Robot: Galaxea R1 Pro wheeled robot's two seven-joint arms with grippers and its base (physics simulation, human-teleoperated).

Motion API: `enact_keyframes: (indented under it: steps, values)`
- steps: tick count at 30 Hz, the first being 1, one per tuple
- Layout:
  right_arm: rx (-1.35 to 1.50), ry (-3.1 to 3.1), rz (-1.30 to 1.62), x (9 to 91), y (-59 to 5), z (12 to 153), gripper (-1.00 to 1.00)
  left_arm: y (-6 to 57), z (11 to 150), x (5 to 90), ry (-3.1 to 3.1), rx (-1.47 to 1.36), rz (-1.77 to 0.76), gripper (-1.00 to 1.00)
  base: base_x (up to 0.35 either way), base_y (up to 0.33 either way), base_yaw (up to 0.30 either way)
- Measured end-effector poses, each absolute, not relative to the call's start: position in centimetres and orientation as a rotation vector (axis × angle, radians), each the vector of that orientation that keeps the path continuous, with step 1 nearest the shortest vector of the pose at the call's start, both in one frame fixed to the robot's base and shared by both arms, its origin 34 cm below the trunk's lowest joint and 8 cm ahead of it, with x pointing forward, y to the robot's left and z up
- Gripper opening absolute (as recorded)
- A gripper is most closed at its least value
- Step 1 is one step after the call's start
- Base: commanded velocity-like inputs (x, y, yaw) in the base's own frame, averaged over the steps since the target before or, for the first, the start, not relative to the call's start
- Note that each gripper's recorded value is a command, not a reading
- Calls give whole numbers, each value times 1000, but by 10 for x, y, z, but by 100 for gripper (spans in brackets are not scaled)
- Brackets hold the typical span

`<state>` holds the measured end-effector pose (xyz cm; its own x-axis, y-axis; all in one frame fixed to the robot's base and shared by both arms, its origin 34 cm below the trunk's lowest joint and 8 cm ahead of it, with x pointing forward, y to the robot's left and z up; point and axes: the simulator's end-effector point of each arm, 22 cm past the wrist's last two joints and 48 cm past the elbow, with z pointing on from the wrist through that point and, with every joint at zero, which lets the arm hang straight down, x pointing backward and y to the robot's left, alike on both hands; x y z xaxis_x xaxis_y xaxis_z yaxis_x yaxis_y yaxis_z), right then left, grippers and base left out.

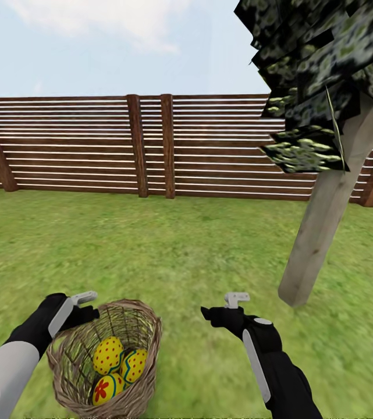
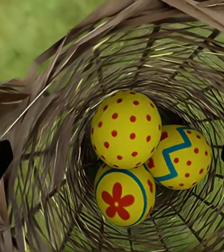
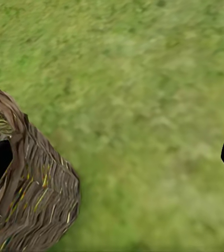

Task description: Take the three Easter eggs out of the wicker basket on the lawn in the garden, then place them on the lawn next to a single tree (choose any tree) so that all three eggs are next to the same tree and none are left in the basket.

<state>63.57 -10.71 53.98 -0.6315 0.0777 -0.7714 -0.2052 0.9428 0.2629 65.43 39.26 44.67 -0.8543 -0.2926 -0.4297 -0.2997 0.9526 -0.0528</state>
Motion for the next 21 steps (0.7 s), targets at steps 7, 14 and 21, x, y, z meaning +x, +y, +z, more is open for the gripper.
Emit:
enact_keyframes:
  steps: [7,14,21]
  values:
    - [-91,2219,413,631,-107,523,100,390,431,650,2665,-405,27,100,0,0,0]
    - [-91,2219,414,627,-107,507,100,386,415,647,2664,-395,9,100,0,0,0]
    - [-89,2227,415,624,-107,491,100,379,399,645,2670,-382,-22,100,0,0,0]
